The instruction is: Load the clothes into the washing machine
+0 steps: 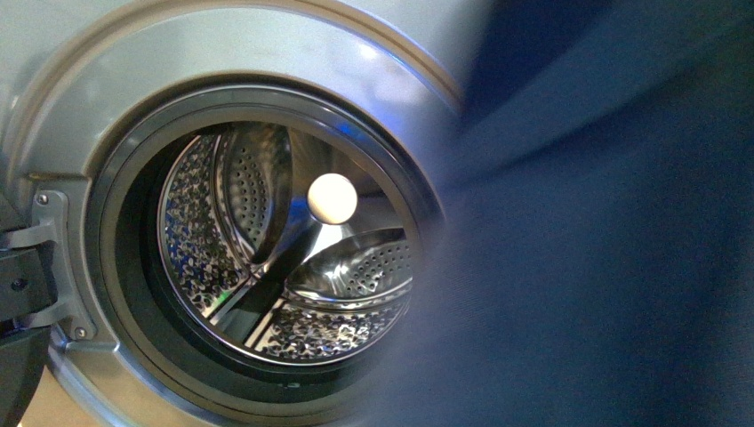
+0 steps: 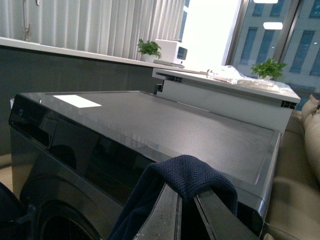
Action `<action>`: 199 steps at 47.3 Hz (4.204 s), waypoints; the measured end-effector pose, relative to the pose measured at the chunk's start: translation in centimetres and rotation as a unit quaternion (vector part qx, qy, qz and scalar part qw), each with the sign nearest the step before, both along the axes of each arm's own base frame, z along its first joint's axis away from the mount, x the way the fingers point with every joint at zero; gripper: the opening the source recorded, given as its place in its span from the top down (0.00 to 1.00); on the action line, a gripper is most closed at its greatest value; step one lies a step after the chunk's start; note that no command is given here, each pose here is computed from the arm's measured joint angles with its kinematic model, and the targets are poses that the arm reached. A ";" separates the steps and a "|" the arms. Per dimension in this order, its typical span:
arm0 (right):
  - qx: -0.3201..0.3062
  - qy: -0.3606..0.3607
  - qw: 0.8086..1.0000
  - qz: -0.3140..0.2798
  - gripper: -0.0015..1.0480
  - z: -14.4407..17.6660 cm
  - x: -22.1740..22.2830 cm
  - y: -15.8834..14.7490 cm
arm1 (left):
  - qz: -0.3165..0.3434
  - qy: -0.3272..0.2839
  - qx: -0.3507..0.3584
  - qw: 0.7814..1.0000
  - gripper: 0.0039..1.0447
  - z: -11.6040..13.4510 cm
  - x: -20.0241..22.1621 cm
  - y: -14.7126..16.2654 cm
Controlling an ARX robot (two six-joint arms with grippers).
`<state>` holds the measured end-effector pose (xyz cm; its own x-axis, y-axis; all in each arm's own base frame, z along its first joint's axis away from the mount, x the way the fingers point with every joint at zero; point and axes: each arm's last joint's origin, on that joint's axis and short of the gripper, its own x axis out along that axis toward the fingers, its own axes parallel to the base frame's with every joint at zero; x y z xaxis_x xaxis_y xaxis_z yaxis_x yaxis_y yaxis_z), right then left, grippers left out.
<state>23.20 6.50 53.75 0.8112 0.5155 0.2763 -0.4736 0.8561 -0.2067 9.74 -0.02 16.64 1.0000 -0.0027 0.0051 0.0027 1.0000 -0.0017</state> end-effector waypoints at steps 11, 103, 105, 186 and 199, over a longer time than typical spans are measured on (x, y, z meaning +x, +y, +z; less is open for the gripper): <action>0.005 0.018 1.000 0.025 0.97 -1.0 0.3 0.3 | 0.000 0.000 0.000 1.000 0.06 0.0 0.0 0.0; 0.019 0.056 0.994 0.090 0.97 -4.5 3.0 5.5 | -0.241 -0.105 0.001 0.965 0.06 12.2 11.8 0.4; 0.019 0.056 0.994 0.090 0.97 -4.5 3.0 5.5 | -0.256 -0.104 0.002 0.961 0.06 12.2 12.4 0.3; 0.020 0.056 0.994 0.088 0.97 -4.5 3.0 5.5 | -0.552 -0.077 0.023 0.830 0.06 14.0 20.5 -17.0; 0.020 0.056 0.994 0.088 0.97 -4.5 3.0 5.5 | -0.498 -0.092 0.012 0.862 0.06 14.2 21.0 -19.5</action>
